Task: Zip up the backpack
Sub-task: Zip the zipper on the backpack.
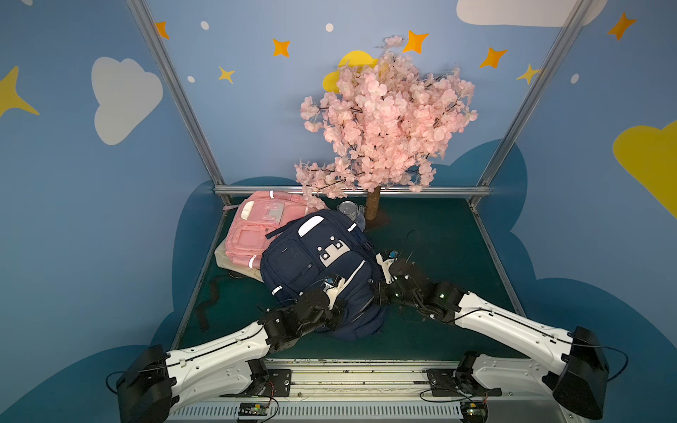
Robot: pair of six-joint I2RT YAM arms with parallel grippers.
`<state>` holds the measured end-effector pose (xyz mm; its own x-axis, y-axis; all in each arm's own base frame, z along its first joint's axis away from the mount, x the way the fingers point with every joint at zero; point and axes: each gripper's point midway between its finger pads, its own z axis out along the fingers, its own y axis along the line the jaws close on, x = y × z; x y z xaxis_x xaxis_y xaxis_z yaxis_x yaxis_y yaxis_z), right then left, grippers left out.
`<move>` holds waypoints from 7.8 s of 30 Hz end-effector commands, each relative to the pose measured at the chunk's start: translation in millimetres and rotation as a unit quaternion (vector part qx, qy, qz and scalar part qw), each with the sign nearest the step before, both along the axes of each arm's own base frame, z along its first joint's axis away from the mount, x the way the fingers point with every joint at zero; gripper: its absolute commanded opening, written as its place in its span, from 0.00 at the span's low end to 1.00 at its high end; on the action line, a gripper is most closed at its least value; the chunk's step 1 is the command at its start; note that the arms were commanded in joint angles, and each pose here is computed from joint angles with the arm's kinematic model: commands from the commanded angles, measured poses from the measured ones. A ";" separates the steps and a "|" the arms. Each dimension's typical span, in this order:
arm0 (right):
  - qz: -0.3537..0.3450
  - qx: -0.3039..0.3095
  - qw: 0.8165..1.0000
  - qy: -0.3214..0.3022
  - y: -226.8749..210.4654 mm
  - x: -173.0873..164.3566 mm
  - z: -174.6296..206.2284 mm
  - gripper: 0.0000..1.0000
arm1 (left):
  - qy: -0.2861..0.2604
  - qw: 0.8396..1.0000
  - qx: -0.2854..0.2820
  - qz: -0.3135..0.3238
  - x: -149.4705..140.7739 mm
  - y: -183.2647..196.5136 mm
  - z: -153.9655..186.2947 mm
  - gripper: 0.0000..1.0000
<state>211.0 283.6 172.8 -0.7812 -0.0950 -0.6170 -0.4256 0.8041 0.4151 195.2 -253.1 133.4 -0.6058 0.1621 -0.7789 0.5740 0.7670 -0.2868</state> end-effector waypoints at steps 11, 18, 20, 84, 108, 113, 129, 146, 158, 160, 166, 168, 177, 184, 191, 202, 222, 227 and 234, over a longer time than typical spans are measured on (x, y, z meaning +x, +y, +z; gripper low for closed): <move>0.104 0.027 0.989 -0.103 46.8 -33.1 51.3 0.00 | -0.026 1.000 -0.002 -0.002 11.8 -2.6 34.9 0.63; 0.118 0.019 0.989 -0.090 48.9 -39.2 45.6 0.00 | -0.013 0.999 0.029 0.019 26.1 0.8 25.4 0.49; 0.119 0.010 0.990 -0.080 48.1 -40.6 40.0 0.00 | -0.004 0.999 0.037 0.023 30.3 3.0 21.6 0.39; 0.134 -0.055 0.989 -0.022 38.1 3.1 43.3 0.00 | -0.003 1.000 0.012 -0.022 62.8 -32.1 22.8 0.06; 0.084 -0.245 0.964 -0.057 3.2 126.6 49.2 0.00 | -0.074 0.980 0.110 -0.147 -14.3 -54.7 -20.3 0.02; 0.155 -0.286 0.943 -0.071 -0.9 115.6 57.1 0.00 | -0.067 0.980 0.114 -0.148 -16.4 -54.0 -27.4 0.02; 0.149 -0.284 0.934 -0.159 14.4 155.6 75.8 0.00 | -0.057 0.974 0.119 -0.184 -28.5 -65.9 -35.8 0.03; 0.200 -0.266 0.943 -0.020 15.4 81.5 21.9 0.00 | -0.059 0.979 0.140 -0.137 -19.7 -51.5 -42.1 0.02; 0.180 -0.186 0.965 0.038 12.5 40.0 -25.4 0.11 | -0.019 0.969 0.153 -0.195 -47.2 -40.1 -61.5 0.03; 0.179 -0.182 0.966 0.033 10.8 40.1 -24.9 0.19 | -0.012 0.968 0.154 -0.196 -50.0 -37.2 -65.1 0.02; 0.220 -0.172 0.959 0.045 16.8 26.9 -38.6 0.24 | -0.003 0.968 0.160 -0.194 -52.0 -33.7 -71.4 0.03; 0.242 -0.164 0.955 0.055 21.5 17.6 -45.2 0.23 | -0.003 0.968 0.159 -0.191 -51.3 -33.9 -71.9 0.02; 0.275 -0.163 0.946 0.048 18.5 -7.4 -52.5 0.18 | -0.003 0.970 0.179 -0.165 -44.6 -25.3 -77.4 0.03; 0.277 -0.160 0.946 0.051 12.4 -16.6 -57.8 0.20 | -0.012 0.972 0.180 -0.152 -40.3 -22.6 -74.5 0.02; 0.257 -0.187 0.946 0.064 1.9 -14.6 -73.5 0.19 | -0.013 0.972 0.181 -0.147 -39.3 -21.1 -73.7 0.03; 0.207 -0.225 0.950 0.061 -19.6 -10.2 -79.3 0.04 | -0.018 0.973 0.186 -0.137 -36.3 -17.2 -73.3 0.02; 0.183 -0.313 0.913 0.187 -46.6 -58.0 -109.6 0.00 | -0.017 0.973 0.205 -0.109 -25.5 -10.9 -80.1 0.02; 0.217 -0.266 0.920 0.188 -35.4 -71.4 -96.6 0.00 | -0.018 0.973 0.207 -0.100 -22.3 -7.5 -80.3 0.02; 0.208 -0.309 0.896 0.242 -45.1 -76.7 -134.4 0.00 | -0.020 0.974 0.204 -0.099 -20.9 -8.3 -79.6 0.03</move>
